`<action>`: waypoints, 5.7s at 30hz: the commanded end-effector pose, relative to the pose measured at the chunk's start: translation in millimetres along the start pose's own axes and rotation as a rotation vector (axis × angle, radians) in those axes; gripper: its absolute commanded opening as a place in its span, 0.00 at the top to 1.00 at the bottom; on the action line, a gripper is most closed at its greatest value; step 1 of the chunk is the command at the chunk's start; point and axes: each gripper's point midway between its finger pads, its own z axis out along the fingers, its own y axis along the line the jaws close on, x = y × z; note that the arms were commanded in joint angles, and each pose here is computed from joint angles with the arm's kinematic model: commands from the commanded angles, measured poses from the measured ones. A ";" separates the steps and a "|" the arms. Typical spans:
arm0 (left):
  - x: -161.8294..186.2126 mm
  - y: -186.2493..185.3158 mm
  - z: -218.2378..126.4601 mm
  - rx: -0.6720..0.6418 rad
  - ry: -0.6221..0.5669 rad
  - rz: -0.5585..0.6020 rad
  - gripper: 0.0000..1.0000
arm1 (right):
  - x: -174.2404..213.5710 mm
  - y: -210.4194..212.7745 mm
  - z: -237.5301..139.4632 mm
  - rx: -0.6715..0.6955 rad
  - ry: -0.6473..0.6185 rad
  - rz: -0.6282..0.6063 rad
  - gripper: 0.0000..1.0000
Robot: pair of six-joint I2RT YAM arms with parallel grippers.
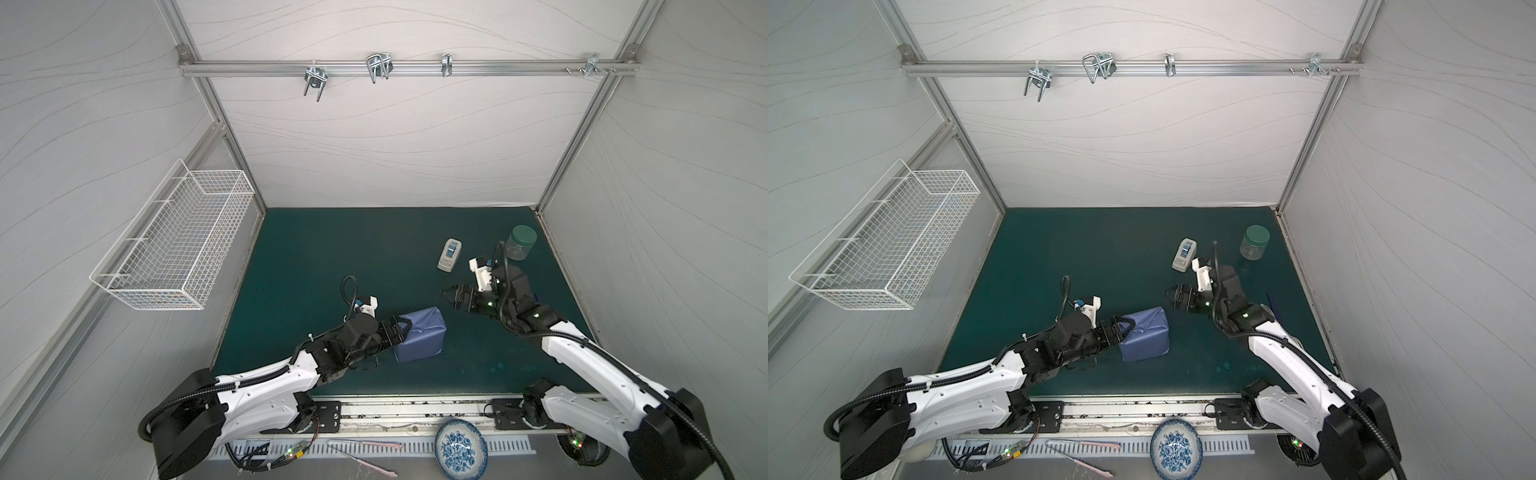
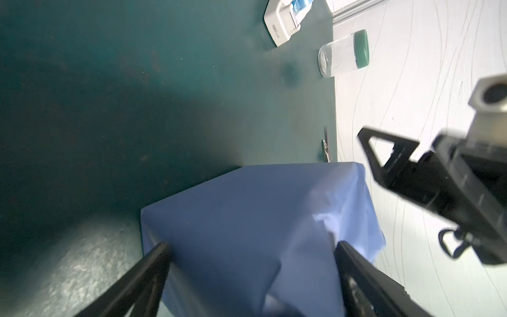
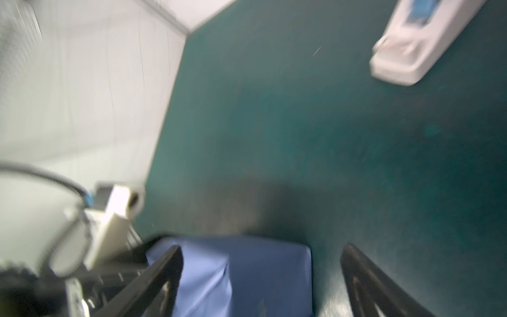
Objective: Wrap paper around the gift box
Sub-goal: 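Pull tape from the white dispenser with the right gripper while left holds, then carry the tape strip to the folded paper end with the right gripper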
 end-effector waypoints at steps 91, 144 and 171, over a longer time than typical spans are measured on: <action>13.2 54.9 -1.5 -0.230 0.053 0.078 0.06 | -96.4 -63.3 136.3 -0.374 0.061 0.587 1.00; 11.3 54.2 -4.6 -0.241 0.078 0.085 0.06 | -42.4 -58.2 64.2 -0.079 0.027 0.314 1.00; 9.7 53.4 -1.6 -0.260 0.083 0.106 0.07 | 120.6 105.6 -7.0 -0.331 0.510 -0.183 1.00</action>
